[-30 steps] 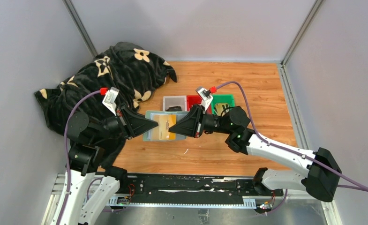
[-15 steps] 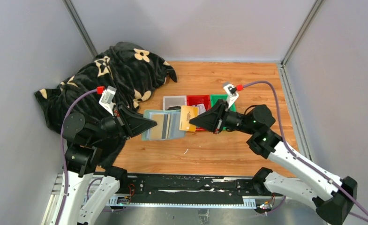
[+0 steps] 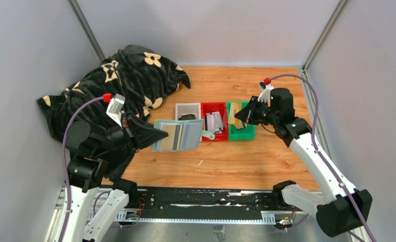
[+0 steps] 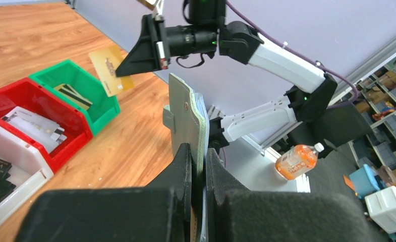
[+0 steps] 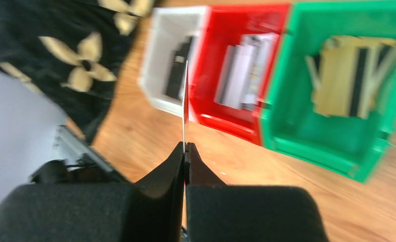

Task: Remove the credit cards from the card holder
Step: Place the credit card in the storage box.

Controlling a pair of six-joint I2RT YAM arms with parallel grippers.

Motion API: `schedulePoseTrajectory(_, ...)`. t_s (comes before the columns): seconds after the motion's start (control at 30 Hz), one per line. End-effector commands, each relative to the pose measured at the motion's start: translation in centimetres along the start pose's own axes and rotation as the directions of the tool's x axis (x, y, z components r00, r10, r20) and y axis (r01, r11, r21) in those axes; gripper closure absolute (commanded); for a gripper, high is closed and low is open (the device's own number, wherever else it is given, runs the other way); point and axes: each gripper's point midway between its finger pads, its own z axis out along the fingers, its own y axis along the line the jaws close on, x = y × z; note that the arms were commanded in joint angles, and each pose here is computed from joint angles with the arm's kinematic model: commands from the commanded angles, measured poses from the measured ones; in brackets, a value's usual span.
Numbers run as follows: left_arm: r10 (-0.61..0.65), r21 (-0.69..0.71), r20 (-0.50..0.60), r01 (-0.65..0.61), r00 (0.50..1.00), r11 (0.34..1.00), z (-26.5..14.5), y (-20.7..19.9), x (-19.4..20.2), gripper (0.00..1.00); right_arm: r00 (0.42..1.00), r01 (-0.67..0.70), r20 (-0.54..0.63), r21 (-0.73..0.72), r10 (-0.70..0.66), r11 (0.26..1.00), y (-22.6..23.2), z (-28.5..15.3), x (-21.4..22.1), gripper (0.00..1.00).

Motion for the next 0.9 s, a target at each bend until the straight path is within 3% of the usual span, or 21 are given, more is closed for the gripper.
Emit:
schedulePoseTrajectory(0.0, 0.042, 0.023, -0.010, -0.041, 0.999, 0.999, -0.2, -0.9, -0.3, 1.00, 0.995, 0.065, -0.094, 0.285, -0.040, 0.956, -6.8, 0.1, 1.5, 1.00)
schedulePoseTrajectory(0.33, 0.046, 0.016, -0.016, -0.046, 0.999, 0.999, -0.2, -0.9, -0.3, 1.00, 0.972, 0.143, -0.232, 0.469, -0.035, 0.872, -13.7, 4.3, 1.9, 1.00)
schedulePoseTrajectory(0.57, 0.053, 0.029, -0.015, -0.052, 0.998, 0.998, -0.3, -1.1, -0.2, 1.00, 0.928, 0.152, -0.372, 0.416, 0.016, 0.896, -15.3, 8.3, 4.3, 1.00)
schedulePoseTrajectory(0.87, 0.048, 0.030, -0.021, -0.047, 0.999, 0.998, -0.2, -0.9, 0.1, 1.00, 0.908, 0.165, -0.417, 0.448, 0.043, 0.878, -17.6, 9.6, 6.0, 0.99)
